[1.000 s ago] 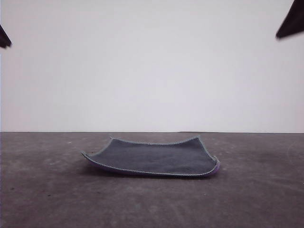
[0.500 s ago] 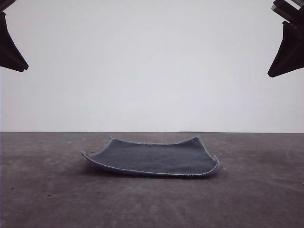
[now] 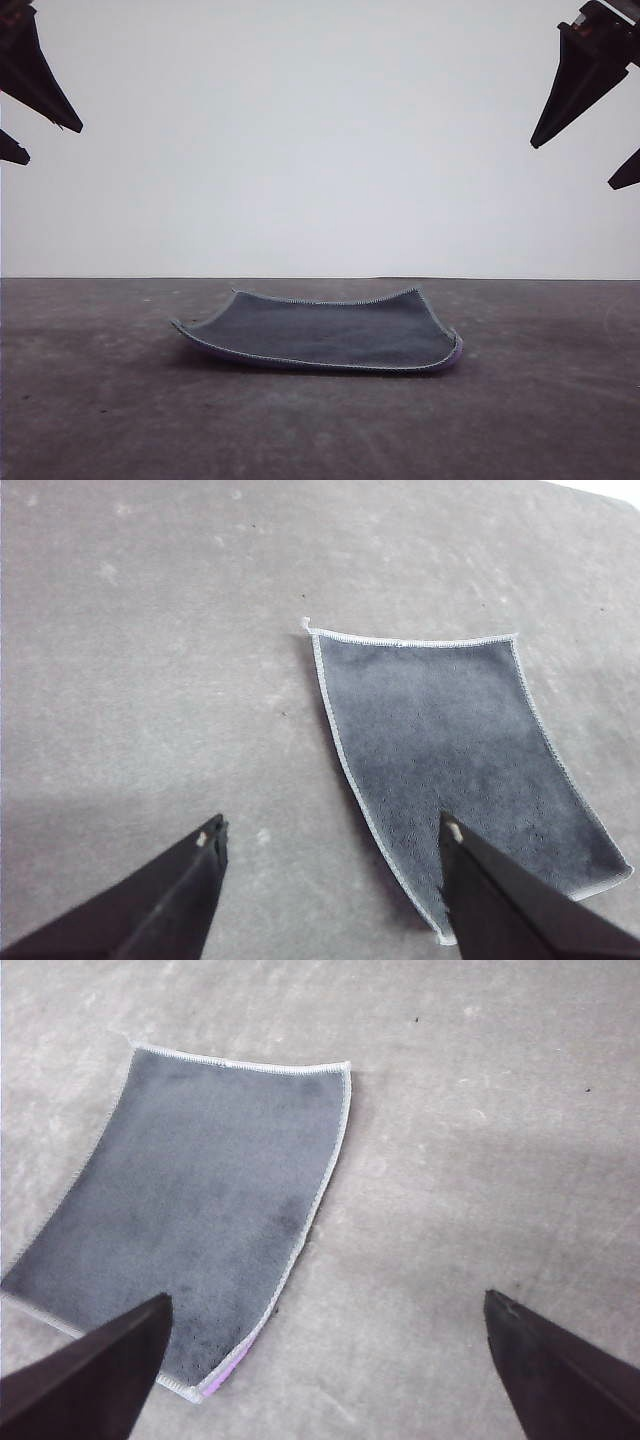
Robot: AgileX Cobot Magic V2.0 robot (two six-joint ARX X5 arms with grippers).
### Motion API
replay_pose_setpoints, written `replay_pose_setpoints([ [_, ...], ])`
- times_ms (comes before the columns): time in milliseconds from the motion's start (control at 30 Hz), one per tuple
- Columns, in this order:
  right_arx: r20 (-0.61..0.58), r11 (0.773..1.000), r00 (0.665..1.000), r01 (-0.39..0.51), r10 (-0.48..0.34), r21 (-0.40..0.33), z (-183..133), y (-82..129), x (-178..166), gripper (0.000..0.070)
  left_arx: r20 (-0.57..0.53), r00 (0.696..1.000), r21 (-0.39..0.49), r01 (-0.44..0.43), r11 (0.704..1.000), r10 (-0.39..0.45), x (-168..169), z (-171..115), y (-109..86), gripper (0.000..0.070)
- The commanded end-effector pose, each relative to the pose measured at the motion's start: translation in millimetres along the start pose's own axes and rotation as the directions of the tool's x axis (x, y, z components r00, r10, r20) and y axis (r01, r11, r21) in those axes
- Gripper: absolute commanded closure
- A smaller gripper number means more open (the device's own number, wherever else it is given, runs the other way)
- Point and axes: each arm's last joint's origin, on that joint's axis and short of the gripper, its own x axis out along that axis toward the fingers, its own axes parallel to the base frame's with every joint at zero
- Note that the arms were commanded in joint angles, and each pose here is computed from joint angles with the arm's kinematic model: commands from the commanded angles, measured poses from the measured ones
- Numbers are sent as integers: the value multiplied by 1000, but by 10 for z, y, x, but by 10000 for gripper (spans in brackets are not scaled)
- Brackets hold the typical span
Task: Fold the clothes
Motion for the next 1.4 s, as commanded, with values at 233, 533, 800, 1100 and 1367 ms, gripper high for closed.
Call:
replay_pose_setpoints([
  [233, 45, 997, 996, -71, 73, -40, 104, 32, 180, 63, -45, 992, -52, 120, 991, -122, 327, 29, 3, 294],
  [533, 1, 994, 994, -109, 109, -30, 98, -74, 636, 67, -88, 970, -92, 217, 972, -225, 905, 196, 34, 294],
  [800, -25, 990, 990, -139, 139, 6, 169, -236, 1066, 68, -138, 959, -94, 238, 967, -249, 1459, 413, 91, 294],
  [1100, -36, 986, 985, -169, 170, 11, 434, -303, 1476, 69, -182, 952, -97, 233, 968, -247, 1956, 531, 226, 295],
  [1367, -57, 979, 978, -200, 201, 26, 594, -313, 1872, 80, -228, 943, -122, 219, 968, -242, 2311, 463, 350, 295],
])
